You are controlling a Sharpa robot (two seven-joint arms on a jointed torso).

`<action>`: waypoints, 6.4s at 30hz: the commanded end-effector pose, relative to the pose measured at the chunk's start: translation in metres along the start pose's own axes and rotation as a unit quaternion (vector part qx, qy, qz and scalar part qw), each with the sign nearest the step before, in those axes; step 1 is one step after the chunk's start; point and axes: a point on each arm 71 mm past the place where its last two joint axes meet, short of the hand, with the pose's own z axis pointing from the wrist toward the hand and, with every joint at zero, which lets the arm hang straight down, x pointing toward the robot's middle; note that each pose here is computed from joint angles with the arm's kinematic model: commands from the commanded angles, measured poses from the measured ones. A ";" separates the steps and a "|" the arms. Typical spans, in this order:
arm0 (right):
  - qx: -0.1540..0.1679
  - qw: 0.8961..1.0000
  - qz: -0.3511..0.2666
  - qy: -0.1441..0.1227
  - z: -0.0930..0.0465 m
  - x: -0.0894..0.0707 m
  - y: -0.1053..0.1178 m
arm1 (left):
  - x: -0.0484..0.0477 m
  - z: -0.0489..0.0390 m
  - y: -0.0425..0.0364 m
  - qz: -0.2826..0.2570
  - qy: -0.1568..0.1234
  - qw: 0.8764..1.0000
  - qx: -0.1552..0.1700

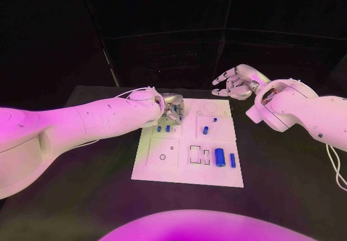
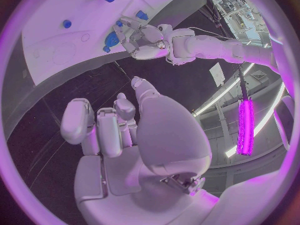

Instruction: Assemble the parts on the task board

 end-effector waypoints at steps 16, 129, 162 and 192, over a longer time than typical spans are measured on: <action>-0.005 1.000 0.001 0.001 -0.001 -0.001 0.001 | 0.0033 -0.0024 -0.0010 -0.002 -0.016 1.000 0.023; -0.006 1.000 0.001 -0.003 -0.001 -0.002 0.000 | -0.0060 -0.0402 0.0455 -0.065 -0.004 0.998 -0.026; -0.003 1.000 0.000 -0.005 -0.002 -0.004 -0.002 | -0.0069 -0.0417 0.0494 -0.063 -0.010 0.997 -0.031; -0.010 0.987 -0.154 0.038 -0.005 0.000 -0.025 | -0.0389 -0.0870 0.0874 -0.368 -0.143 0.919 0.008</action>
